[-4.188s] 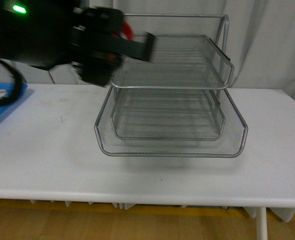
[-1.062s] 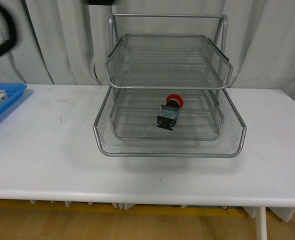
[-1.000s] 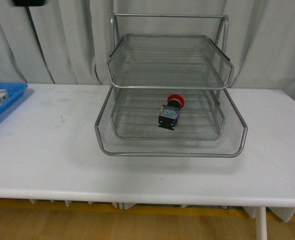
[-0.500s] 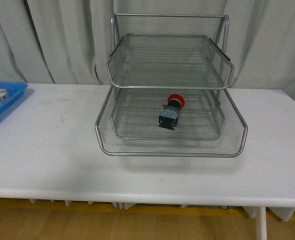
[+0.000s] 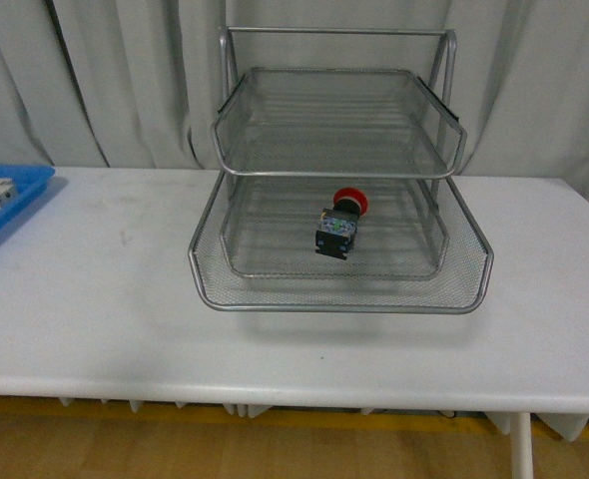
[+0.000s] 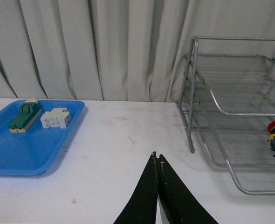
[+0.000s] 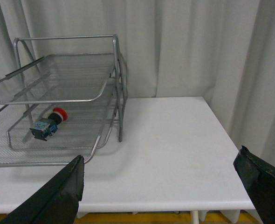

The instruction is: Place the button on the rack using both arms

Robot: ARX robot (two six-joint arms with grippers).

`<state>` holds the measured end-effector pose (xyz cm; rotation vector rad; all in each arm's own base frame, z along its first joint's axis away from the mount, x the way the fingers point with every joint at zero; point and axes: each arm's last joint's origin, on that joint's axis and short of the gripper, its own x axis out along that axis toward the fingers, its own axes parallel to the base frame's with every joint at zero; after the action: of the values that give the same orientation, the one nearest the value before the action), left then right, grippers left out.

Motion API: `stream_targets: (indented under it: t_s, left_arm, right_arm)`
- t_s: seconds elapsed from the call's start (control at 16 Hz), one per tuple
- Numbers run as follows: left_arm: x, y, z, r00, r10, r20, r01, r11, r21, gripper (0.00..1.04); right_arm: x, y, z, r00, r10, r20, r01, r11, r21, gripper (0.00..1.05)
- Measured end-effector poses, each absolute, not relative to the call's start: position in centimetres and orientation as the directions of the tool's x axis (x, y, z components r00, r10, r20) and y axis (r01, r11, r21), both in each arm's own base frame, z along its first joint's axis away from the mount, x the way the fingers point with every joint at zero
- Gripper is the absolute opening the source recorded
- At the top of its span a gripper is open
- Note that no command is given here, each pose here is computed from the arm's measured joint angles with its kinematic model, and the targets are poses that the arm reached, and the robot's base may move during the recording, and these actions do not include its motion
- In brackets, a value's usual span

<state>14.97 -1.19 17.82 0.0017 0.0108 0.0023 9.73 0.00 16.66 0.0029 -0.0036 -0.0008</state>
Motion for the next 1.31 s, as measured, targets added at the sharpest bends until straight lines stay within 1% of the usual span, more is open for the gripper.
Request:
stream_targets:
  t_s: [0.12,0.19,0.25,0.38,0.56,1.31]
  left_arm:
    - [14.3,-0.2,17.5,1.000,-0.004,-0.010,0.004,1.000,0.001,0.02]
    - [14.0,0.2,17.4,1.000,0.026,-0.013,-0.026,1.000,0.000,0.02]
    - [13.7,0.1,17.1,1.000,0.009,0.026,-0.009,1.000,0.000,0.02]
    - [13.3,0.0,16.5,1.000,-0.003,-0.017,0.003,1.000,0.001,0.02]
    - [12.7,0.0,16.9,1.000,-0.002,0.012,0.002,1.000,0.001,0.02]
    - [11.0,0.0,16.9,1.000,-0.002,0.007,0.002,1.000,0.001,0.02]
  right_arm:
    - [9.7,0.0,16.7,1.000,0.000,0.004,0.000,1.000,0.003,0.98]
    - [9.7,0.0,16.7,1.000,-0.001,0.004,0.001,1.000,0.003,0.98]
    - [9.7,0.0,16.7,1.000,0.000,0.003,0.000,1.000,0.003,0.98]
    - [9.7,0.0,16.7,1.000,-0.001,0.004,0.001,1.000,0.003,0.98]
    - [9.7,0.0,16.7,1.000,-0.001,0.004,0.001,1.000,0.003,0.98]
    - [9.7,0.0,16.7,1.000,-0.001,0.004,0.001,1.000,0.003,0.98]
